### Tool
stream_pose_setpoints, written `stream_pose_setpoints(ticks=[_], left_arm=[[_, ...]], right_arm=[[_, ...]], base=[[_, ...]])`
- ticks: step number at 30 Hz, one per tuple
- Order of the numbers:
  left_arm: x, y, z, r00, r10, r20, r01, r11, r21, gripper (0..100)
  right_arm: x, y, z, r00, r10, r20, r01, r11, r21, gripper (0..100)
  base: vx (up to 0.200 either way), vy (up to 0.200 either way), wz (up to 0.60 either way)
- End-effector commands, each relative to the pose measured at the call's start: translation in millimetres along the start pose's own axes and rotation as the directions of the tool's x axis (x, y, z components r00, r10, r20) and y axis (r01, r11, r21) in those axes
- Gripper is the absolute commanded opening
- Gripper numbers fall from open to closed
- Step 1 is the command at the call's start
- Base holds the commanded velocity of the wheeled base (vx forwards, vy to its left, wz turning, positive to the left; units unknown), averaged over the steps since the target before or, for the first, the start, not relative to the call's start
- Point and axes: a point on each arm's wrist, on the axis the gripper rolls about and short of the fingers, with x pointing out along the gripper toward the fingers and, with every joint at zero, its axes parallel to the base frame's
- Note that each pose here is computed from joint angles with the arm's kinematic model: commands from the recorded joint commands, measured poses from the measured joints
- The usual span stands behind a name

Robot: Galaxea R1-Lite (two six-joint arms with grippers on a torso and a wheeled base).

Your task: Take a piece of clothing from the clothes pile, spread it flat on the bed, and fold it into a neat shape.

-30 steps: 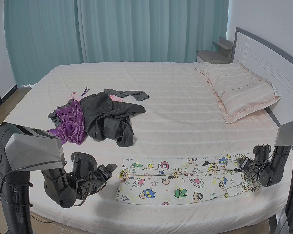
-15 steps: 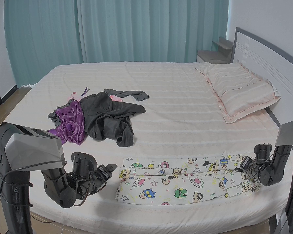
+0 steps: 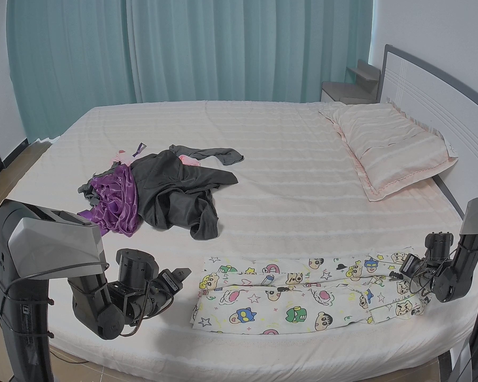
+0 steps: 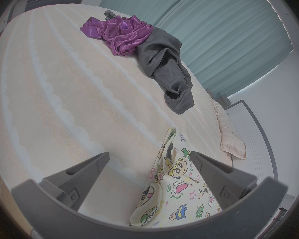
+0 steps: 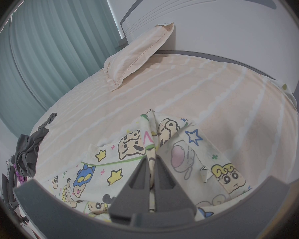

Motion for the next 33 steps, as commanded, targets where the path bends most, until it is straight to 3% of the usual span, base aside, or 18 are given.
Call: stream_pose_setpoints(ticks=[1,10,18,27,33], left_arm=[[0.3,0.4,-0.3,1.000,0.002,0.000,-0.002,1.000,0.000,100],[-1.9,-5.8,6.9,0.999,-0.023,0.025,0.023,1.000,-0.004,100],[-4.4,-12.3,4.0,0.999,-0.042,0.025,0.042,0.999,0.011,100],[-3.6,-11.5,4.4,0.999,-0.041,0.024,0.041,0.999,0.014,100],[-1.5,-4.0,10.8,0.999,-0.024,0.031,0.025,1.000,-0.003,100]], right_arm=[[-0.8,-3.4,2.5,1.000,-0.008,0.006,0.008,1.000,-0.001,100],[-9.4,2.0,10.9,0.998,-0.004,0.058,0.005,1.000,-0.010,100],[-42.2,22.4,14.0,0.993,0.081,0.082,-0.077,0.996,-0.046,100],[-45.8,24.0,15.6,0.992,0.089,0.090,-0.086,0.995,-0.045,100],[-47.9,22.3,20.2,0.990,0.097,0.100,-0.094,0.995,-0.037,100]], base=[[0.000,0.000,0.00],[0.000,0.000,0.00],[0.000,0.000,0.00],[0.000,0.000,0.00],[0.000,0.200,0.00]])
